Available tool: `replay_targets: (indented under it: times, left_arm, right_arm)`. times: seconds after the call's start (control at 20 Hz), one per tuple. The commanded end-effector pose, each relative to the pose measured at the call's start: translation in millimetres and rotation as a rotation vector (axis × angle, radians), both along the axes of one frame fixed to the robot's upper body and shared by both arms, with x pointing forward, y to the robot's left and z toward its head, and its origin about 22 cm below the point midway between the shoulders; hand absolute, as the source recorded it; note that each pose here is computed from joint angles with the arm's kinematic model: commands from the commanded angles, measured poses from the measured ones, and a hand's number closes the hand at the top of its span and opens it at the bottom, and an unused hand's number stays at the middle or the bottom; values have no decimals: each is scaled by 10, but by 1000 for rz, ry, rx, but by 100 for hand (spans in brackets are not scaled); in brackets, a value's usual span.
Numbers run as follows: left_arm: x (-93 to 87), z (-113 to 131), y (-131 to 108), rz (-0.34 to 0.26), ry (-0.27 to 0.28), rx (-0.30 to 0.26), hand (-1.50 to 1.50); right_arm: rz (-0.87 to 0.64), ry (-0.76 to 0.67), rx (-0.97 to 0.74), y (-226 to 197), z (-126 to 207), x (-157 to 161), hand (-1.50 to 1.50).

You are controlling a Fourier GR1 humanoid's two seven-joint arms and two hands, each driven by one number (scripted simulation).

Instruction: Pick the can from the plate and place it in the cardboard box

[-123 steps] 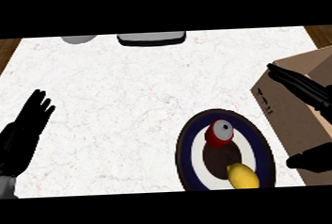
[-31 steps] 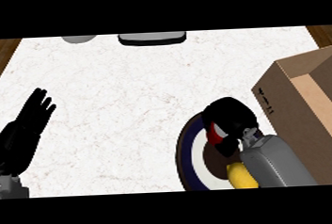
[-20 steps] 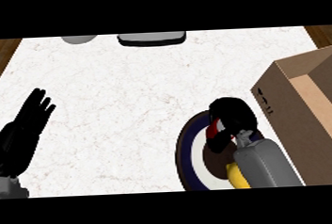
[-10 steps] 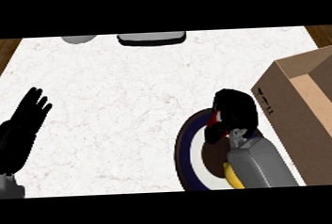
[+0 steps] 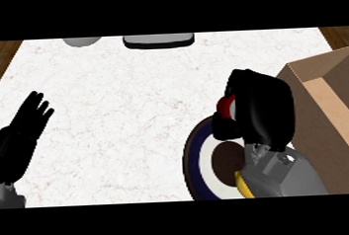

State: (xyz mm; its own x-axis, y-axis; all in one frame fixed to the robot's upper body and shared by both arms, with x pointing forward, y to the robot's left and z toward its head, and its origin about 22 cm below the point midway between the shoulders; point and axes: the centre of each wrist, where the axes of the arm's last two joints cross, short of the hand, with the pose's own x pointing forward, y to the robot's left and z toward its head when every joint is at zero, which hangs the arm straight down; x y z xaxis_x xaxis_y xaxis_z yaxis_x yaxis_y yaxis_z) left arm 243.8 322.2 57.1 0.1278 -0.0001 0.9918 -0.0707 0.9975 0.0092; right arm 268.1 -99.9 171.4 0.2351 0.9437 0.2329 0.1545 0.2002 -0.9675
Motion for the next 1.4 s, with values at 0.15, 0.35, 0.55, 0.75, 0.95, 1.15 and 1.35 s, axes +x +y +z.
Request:
replay_targets:
  times: [0.15, 0.35, 0.55, 0.75, 0.95, 1.15, 1.35]
  left_arm:
    - [55, 87, 12, 7, 5, 6, 0]
    - [-11, 168, -7, 5, 3, 2, 0]
    - [81, 2, -57, 2, 14, 3, 0]
    - [9, 1, 33, 14, -4, 2, 0]
    - [-97, 72, 7, -13, -1, -1, 0]
    - [-42, 25, 82, 3, -23, -8, 0]
    - [-46, 105, -161, 5, -7, 5, 0]
  right_arm:
    - [-228, -175, -7, -185, 636, -185, 150]
    - [-327, -187, -54, -457, 614, -116, 150]
    - [-358, -201, -13, -667, 845, -92, 150]
    - [-369, -154, -59, -1161, 853, 69, 150]
    - [-356, -153, -34, -1395, 865, 88, 150]
    - [-334, -168, -67, -1621, 492, 181, 150]
    - [-342, -150, -43, -1801, 199, 246, 150]
